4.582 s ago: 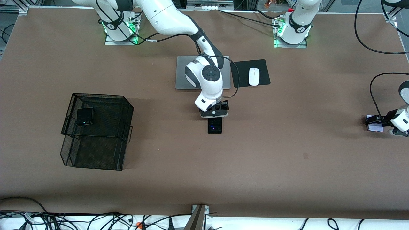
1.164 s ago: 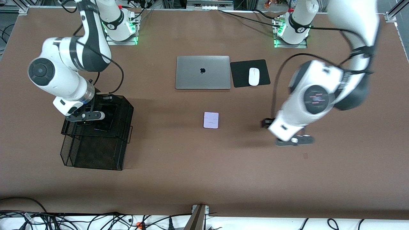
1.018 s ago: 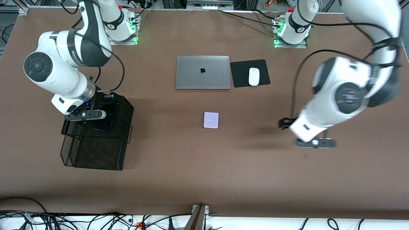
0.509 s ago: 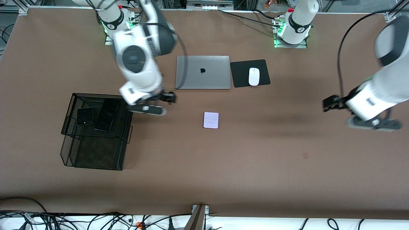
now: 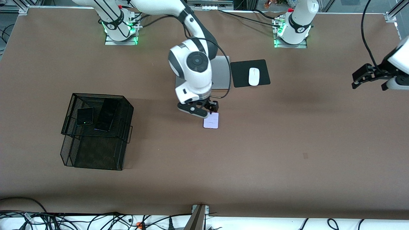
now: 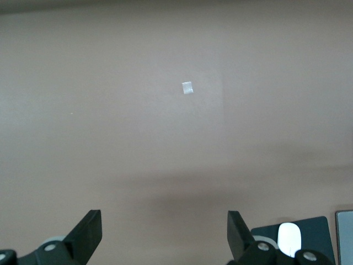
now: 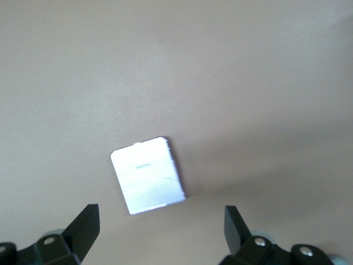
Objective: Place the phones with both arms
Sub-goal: 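Grasp and lift the white HUAWEI phone with the right gripper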
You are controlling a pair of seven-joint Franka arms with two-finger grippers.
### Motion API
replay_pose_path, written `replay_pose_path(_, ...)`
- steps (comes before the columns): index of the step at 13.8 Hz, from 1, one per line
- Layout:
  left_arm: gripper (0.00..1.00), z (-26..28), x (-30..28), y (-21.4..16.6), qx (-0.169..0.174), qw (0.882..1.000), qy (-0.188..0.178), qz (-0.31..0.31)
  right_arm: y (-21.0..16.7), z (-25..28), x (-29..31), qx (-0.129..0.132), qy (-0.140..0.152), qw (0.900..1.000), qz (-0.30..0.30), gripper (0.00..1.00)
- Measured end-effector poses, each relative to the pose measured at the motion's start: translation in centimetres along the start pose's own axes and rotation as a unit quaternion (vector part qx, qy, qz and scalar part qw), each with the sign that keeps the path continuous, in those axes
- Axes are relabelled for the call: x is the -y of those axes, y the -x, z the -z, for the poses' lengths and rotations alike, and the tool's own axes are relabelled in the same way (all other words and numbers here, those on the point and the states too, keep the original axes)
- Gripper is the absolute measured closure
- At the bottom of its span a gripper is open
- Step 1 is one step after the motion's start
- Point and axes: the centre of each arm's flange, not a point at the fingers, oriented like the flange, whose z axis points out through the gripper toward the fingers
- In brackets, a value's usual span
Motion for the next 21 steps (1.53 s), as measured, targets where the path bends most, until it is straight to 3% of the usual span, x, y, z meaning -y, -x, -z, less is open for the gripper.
replay_pose_path(4,0.0,-0.6,-0.4,0.0,0.009,1.0,0.0,-0.003,2.8,-7.2,1.3,-0.022,-0.012,1.0,-0.002,0.0)
replay_pose_path(7,0.0,-0.6,-0.3,0.1,0.011,1.0,0.0,-0.003,3.3,-9.6,1.3,-0.036,-0.01,0.999,0.011,0.0)
replay_pose_path(15,0.0,-0.9,-0.2,0.4,0.024,1.0,0.001,-0.002,3.7,-12.0,1.3,-0.054,-0.017,0.998,0.041,0.0)
replay_pose_path(17,0.0,-0.9,-0.2,0.4,0.024,1.0,0.001,-0.002,3.6,-11.7,1.4,-0.056,-0.017,0.997,0.048,0.13)
replay_pose_path(18,0.0,-0.9,-0.2,0.4,0.025,1.0,0.001,-0.002,3.6,-11.5,1.4,-0.055,-0.015,0.997,0.052,0.14)
replay_pose_path(21,0.0,-0.9,-0.5,0.3,0.024,1.0,0.001,-0.004,3.0,-9.4,1.8,-0.042,0.012,0.997,0.058,0.14)
